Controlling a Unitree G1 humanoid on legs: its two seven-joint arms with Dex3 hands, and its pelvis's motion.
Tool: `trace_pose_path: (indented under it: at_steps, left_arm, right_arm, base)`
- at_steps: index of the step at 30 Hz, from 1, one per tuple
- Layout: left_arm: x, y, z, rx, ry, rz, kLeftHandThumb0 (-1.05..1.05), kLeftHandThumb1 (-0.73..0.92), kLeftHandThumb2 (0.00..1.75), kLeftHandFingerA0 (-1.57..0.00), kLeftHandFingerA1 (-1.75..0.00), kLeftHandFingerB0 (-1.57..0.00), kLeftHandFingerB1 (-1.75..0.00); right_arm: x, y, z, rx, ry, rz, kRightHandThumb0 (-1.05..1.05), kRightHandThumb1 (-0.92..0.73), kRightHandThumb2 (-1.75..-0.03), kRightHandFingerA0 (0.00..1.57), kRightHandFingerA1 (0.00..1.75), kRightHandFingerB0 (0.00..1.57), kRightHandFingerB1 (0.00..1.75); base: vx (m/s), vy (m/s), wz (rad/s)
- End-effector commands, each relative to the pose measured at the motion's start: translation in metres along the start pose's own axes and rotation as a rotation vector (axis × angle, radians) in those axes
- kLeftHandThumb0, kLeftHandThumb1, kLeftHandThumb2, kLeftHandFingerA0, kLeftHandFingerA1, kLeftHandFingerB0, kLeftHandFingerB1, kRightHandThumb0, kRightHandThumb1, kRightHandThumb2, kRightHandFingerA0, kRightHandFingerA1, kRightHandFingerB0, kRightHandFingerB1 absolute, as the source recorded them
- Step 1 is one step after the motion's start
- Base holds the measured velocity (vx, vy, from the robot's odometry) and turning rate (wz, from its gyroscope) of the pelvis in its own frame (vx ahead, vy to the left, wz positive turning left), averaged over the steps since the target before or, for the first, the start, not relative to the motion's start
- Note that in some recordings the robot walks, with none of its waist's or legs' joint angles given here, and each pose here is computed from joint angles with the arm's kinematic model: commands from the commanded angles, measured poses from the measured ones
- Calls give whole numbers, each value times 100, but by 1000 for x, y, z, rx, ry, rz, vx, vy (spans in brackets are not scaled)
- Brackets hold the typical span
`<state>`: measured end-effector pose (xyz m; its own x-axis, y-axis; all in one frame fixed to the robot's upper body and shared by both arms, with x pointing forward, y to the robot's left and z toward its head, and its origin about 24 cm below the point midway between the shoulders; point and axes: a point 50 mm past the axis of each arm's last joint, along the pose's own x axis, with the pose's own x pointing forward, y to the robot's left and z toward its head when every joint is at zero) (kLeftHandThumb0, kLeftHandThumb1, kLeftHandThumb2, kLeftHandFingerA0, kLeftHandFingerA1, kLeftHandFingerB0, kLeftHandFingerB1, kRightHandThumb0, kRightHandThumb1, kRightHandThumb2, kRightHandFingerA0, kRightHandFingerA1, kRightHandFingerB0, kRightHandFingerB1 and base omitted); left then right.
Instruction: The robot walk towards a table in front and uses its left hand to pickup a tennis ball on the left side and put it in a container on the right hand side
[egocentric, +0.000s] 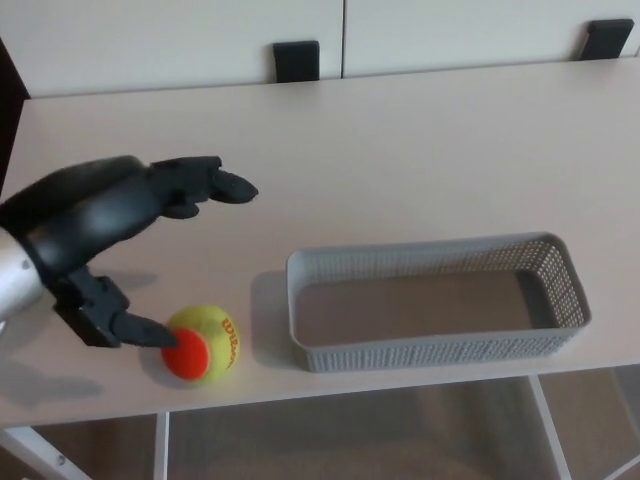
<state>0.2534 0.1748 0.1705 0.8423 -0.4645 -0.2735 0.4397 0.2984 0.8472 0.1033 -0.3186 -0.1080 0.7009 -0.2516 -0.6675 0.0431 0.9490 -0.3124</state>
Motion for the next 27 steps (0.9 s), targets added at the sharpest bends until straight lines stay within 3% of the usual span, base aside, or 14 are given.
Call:
trace_pose_path:
  at_steps: [1,2,7,8,10,11,13,14,19,20,21,23,24,27]
  left_arm:
    - [11,-2,-9,91,137,-10,-5,7,70,-18,-57,-12,-52]
    - [14,-4,-9,105,149,-19,-6,7,71,-17,-57,-12,-52]
    - [19,-9,-10,168,174,-42,-7,9,72,-17,-56,-12,-52]
    - [20,-11,-11,192,180,-50,-8,9,72,-17,-56,-13,-52]
    - [20,-12,-11,202,184,-52,-8,9,72,-17,-56,-13,-52]
    - [21,-18,-12,230,193,-69,-9,11,73,-15,-55,-12,-51]
    - [22,-23,-14,253,200,-77,-8,10,72,-16,-55,-13,-52]
    - [21,-24,-13,267,203,-87,-11,10,73,-15,-55,-13,-51]
    - [21,-35,-13,289,212,-128,-11,9,72,-14,-55,-13,-51]
    - [21,-35,-13,290,213,-129,-11,9,72,-14,-55,-13,-51]
    - [21,-36,-13,290,214,-132,-11,9,72,-14,-55,-13,-51]
    - [21,-37,-13,291,215,-133,-11,9,72,-14,-55,-13,-51]
    - [21,-39,-13,291,216,-137,-25,28,53,-22,-41,-28,-33]
    - [21,-46,-13,318,209,-143,-28,28,54,-23,-41,-29,-34]
  right_arm:
    - [0,-9,6,-29,-18,-15,-26,-45,-53,78,50,61,46]
    - [1,-9,7,-26,-24,-14,-33,-38,-65,74,58,58,53]
    - [0,-8,9,-43,-41,-11,-34,-37,-66,72,59,57,54]
    - [0,-8,9,-36,-48,-7,-25,-45,-53,77,51,61,47]
    - [-1,-8,9,-33,-51,-5,-25,-45,-53,77,51,61,47]
    - [0,-9,11,-58,-46,-6,-37,-38,-68,71,58,56,54]
    - [2,-10,11,-66,-31,-14,-35,-39,-66,72,57,56,53]
    - [2,-10,12,-58,-32,-18,-24,-46,-54,80,50,62,46]
    - [2,-10,14,-57,-53,-19,-34,-39,-65,76,58,59,53]
    - [2,-10,14,-62,-53,-21,-34,-39,-65,76,58,59,53]
    - [2,-10,15,-68,-55,-22,-25,-47,-54,81,49,63,45]
    - [2,-10,15,-70,-55,-23,-25,-47,-54,81,49,63,45]
    - [2,-10,15,-68,-50,-22,-26,-48,-54,80,50,62,44]
    - [5,-10,16,-34,-31,-20,-32,-42,-65,76,57,59,52]
  base:
    - [0,0,0]
    - [0,0,0]
    - [0,0,0]
    - [0,0,0]
    - [0,0,0]
    - [0,0,0]
    - [0,0,0]
    - [0,0,0]
    - [0,0,0]
    - [0,0,0]
    - [0,0,0]
    - [0,0,0]
    - [0,0,0]
    - [0,0,0]
